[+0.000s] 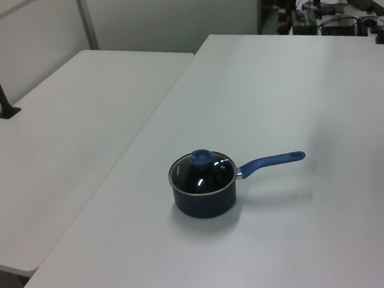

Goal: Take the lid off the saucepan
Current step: 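Move the gripper toward the saucepan's glass lid, then lower the open gripper over the blue knob of the lid, then close the gripper on the blue knob and lift the lid, then carry the glass lid away from the saucepan and lower it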

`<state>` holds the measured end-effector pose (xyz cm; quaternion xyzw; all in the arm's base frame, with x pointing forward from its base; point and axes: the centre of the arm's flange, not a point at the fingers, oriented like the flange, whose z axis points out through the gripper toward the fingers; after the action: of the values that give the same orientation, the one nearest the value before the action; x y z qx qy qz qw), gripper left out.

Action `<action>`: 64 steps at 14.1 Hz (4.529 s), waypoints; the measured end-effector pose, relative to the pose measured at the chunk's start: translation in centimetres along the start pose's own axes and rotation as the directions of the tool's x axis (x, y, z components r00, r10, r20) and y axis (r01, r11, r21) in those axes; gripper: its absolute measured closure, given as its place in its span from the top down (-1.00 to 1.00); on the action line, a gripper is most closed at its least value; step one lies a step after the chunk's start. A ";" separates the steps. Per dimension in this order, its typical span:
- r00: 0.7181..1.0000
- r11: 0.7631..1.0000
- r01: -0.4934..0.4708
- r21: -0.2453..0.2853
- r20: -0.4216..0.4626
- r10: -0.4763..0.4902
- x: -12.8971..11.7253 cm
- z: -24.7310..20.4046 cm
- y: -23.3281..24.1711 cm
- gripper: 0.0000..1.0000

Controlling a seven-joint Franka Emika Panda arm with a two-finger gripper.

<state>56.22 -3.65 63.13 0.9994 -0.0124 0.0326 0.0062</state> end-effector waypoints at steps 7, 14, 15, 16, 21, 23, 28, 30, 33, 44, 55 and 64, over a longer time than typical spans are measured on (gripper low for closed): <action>0.977 0.977 0.214 0.008 0.004 -0.214 1.2 2.6 -4.6 1.00; 0.967 0.966 0.255 0.036 -0.007 -0.255 2.8 6.4 -16.6 1.00; 0.978 0.977 0.209 0.042 -0.015 -0.208 3.0 6.9 -18.5 1.00; 0.993 0.991 0.119 0.056 -0.031 -0.117 3.5 7.7 -21.8 1.00; 0.975 0.974 -0.196 0.116 -0.080 0.206 5.3 13.8 -33.3 1.00; 0.964 0.966 -0.229 0.119 -0.106 0.242 5.7 15.6 -35.8 1.00; 0.950 0.967 -0.239 0.093 -0.185 0.252 5.7 19.3 -39.9 1.00; 0.945 0.968 -0.234 0.087 -0.213 0.247 5.9 20.8 -40.6 1.00; 0.943 0.974 -0.221 0.046 -0.247 0.225 5.7 22.4 -41.5 1.00; 0.926 0.970 -0.232 0.073 -0.289 0.243 6.4 19.3 -40.7 0.22; 0.996 0.997 0.053 0.062 0.065 -0.057 3.3 10.4 -7.6 0.22; 0.994 0.993 0.105 0.043 -0.014 -0.105 -1.3 26.9 2.0 0.22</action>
<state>56.62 -5.98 36.26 0.9983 0.0410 0.0382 -0.0140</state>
